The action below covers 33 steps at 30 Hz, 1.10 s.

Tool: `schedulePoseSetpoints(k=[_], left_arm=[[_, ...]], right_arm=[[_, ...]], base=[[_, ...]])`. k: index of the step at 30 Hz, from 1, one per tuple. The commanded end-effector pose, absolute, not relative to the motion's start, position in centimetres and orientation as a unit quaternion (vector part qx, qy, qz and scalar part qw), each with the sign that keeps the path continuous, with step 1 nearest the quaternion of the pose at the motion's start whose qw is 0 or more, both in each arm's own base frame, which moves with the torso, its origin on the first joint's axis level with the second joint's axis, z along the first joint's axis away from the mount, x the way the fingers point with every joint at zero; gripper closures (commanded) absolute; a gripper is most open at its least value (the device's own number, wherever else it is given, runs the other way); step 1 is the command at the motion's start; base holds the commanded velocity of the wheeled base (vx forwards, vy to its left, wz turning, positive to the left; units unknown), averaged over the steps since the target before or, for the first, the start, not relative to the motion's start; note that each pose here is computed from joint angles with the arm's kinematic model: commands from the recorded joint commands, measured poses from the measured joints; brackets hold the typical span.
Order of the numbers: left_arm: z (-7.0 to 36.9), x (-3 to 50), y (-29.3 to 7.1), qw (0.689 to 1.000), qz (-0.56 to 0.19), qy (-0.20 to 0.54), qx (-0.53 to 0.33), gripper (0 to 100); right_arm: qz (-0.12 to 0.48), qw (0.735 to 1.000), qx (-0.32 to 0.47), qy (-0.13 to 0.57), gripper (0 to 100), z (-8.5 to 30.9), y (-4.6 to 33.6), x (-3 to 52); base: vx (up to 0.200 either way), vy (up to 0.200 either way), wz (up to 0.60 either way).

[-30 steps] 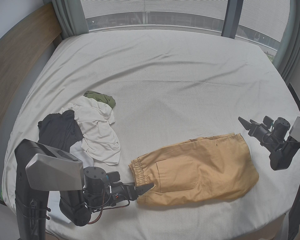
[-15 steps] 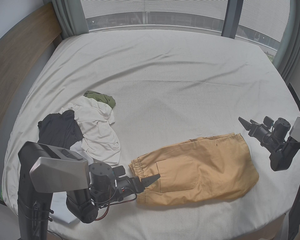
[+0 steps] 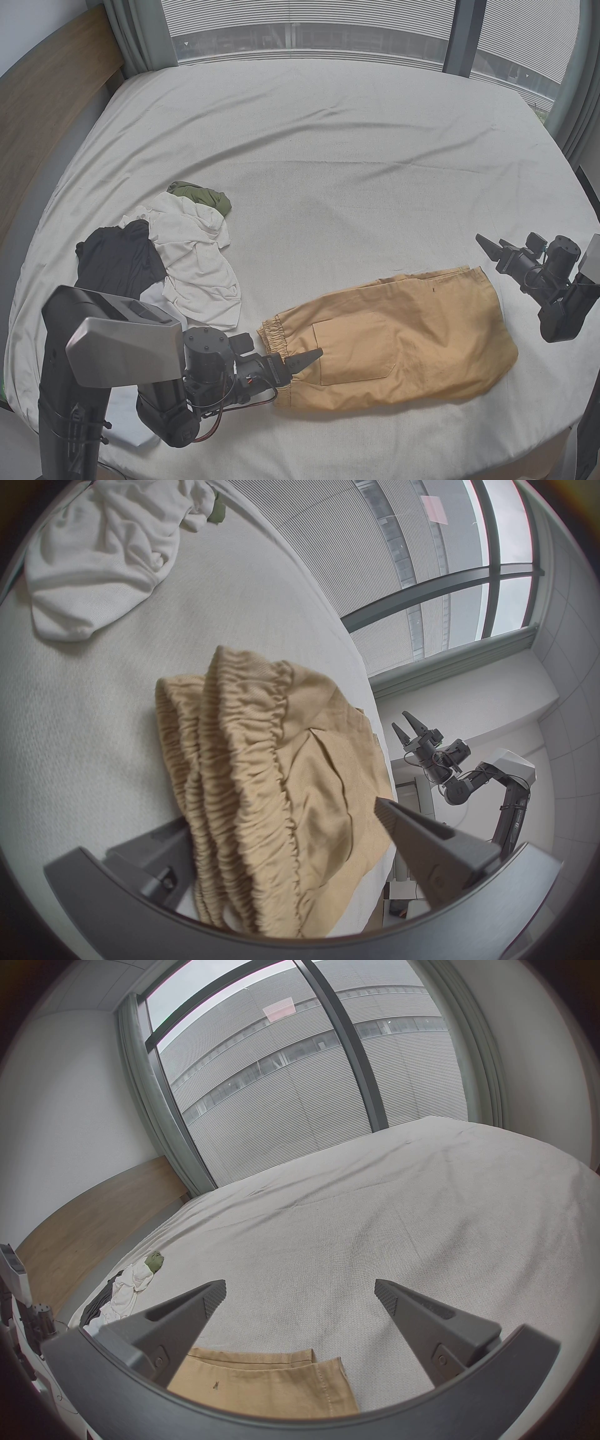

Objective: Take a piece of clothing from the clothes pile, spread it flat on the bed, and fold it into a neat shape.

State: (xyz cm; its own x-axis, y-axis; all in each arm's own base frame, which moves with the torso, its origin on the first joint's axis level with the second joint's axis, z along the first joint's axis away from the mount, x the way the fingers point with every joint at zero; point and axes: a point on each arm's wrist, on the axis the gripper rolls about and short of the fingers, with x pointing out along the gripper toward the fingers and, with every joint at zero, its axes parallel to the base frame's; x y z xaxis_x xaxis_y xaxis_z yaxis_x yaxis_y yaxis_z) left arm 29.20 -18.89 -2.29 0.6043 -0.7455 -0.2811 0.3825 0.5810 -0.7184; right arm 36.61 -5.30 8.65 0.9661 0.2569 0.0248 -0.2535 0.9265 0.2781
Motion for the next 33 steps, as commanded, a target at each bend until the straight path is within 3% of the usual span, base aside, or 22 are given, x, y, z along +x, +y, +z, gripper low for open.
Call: schedulePoseSetpoints(k=[1, 13, 25, 33], left_arm=[[-2.5, 29.2, -18.8, 0.84, -0.332, 0.294, -0.312, 100], [1.5, 26.9, -16.5, 0.842, -0.333, 0.28, -0.318, 100], [2.5, 25.6, -15.3, 0.847, -0.323, 0.281, -0.316, 100], [3.6, 24.7, -12.5, 0.853, -0.298, 0.278, -0.326, 100]], right_arm=[[0.13, 0.981, 0.141, 0.007, 0, 8.5, -5.3, 36.6], [0.132, 0.981, 0.143, 0.015, 0, 8.1, -5.1, 36.5], [0.133, 0.98, 0.144, 0.019, 0, 8.0, -5.0, 36.4], [0.133, 0.98, 0.144, 0.019, 0, 8.0, -4.9, 36.3]], base=[[0.0, 0.0, 0.0], [0.0, 0.0, 0.0], [0.0, 0.0, 0.0], [0.0, 0.0, 0.0]])
